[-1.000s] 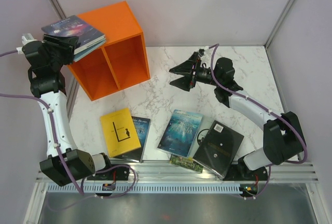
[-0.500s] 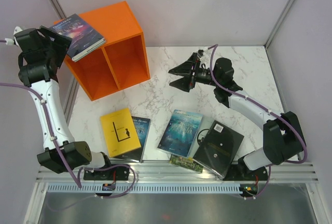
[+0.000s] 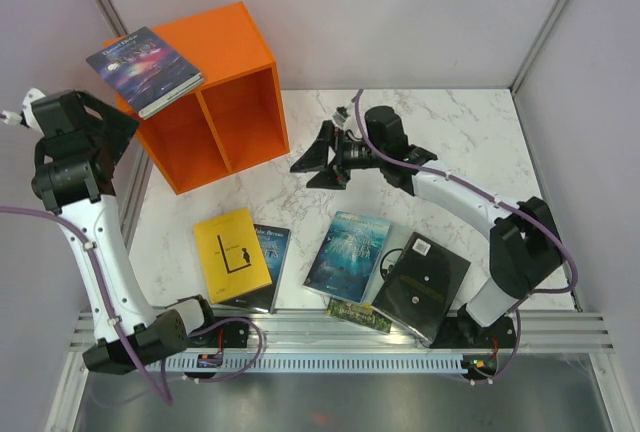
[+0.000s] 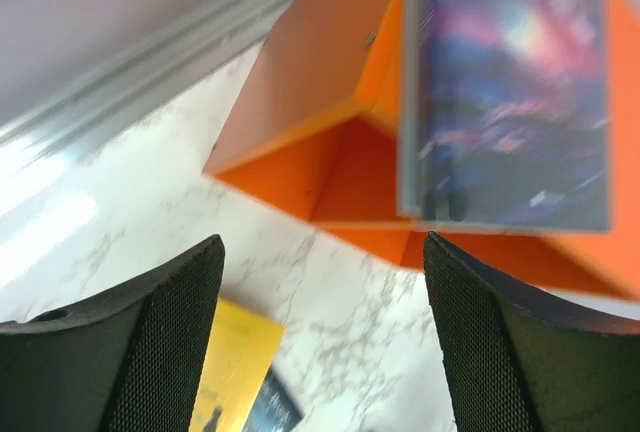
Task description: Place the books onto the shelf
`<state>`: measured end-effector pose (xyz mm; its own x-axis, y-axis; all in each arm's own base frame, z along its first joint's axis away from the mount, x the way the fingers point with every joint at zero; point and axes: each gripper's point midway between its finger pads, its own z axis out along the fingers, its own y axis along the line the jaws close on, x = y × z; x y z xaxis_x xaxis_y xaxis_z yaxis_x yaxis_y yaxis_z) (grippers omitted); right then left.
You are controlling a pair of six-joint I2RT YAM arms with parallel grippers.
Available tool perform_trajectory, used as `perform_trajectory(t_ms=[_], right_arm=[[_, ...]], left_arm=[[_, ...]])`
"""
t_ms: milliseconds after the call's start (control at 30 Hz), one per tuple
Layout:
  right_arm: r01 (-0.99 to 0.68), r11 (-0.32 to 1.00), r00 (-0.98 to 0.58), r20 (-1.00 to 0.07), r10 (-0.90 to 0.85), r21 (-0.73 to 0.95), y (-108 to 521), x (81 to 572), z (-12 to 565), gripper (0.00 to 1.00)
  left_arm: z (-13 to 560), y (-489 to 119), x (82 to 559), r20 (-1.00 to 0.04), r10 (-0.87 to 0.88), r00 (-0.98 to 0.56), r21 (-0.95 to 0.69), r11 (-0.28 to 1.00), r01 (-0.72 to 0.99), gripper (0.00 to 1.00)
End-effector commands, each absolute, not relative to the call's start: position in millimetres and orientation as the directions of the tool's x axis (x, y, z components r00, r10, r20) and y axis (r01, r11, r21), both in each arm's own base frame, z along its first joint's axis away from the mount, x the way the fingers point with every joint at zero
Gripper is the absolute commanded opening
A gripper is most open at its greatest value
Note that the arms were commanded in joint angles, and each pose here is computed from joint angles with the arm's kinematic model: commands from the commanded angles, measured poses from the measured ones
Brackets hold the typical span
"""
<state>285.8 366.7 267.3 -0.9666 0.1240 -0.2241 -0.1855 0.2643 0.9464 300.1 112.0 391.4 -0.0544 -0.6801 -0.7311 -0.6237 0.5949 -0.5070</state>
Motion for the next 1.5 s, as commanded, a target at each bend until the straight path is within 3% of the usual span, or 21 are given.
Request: perform_trajectory(t_ms=[0,200,333,600,867,967,1300,1467], right_arm=[[-0.141,0.374,-0.984,-0.173,0.052,0.917,375.2,269.1,212.0,0.98],[-0.171,0.4,-0.985,-0.149,-0.086,0.9,415.7,244.5,167.7,0.98],[-0.173,0.418,-0.984,-0.136,-0.117,0.892,436.7,254.0,141.1,0.98],[-0.162,0.458,-0.986,-0.119,-0.12,0.874,457.4,277.4,91.2,0.98],[-0.16,0.479,-0.987,-0.15,-0.06,0.863,487.4,301.7,58.8,0.98],[-0.154,0.49,-0.987,-0.153,-0.042,0.858,498.6,308.0,46.1,0.98],[-0.095,0.485,-0.995,-0.086,-0.041,0.869,535.7,296.2,7.7,0.98],[-0.051,0.426,-0.998,-0.031,-0.053,0.903,550.6,279.0,1.8,0.83]], left_arm=[[335.4,96.4,275.0,-0.657,-0.736,-0.162,-0.461,0.562,-0.687,0.83],[263.4,66.8,244.3,-0.56,-0.783,-0.271,-0.439,0.558,-0.704,0.85],[200.5,33.2,229.2,-0.434,-0.816,-0.381,-0.467,0.566,-0.679,0.86],[121.0,3.6,202.1,-0.281,-0.834,-0.476,-0.447,0.552,-0.704,0.85],[87.7,4.4,192.5,-0.196,-0.882,-0.428,-0.366,0.471,-0.803,0.84],[79.1,7.6,195.3,-0.214,-0.889,-0.405,-0.339,0.456,-0.823,0.84],[42.2,17.2,192.1,-0.187,-0.899,-0.396,-0.185,0.428,-0.885,0.84],[30.0,12.6,192.5,-0.161,-0.897,-0.413,-0.193,0.439,-0.878,0.84]])
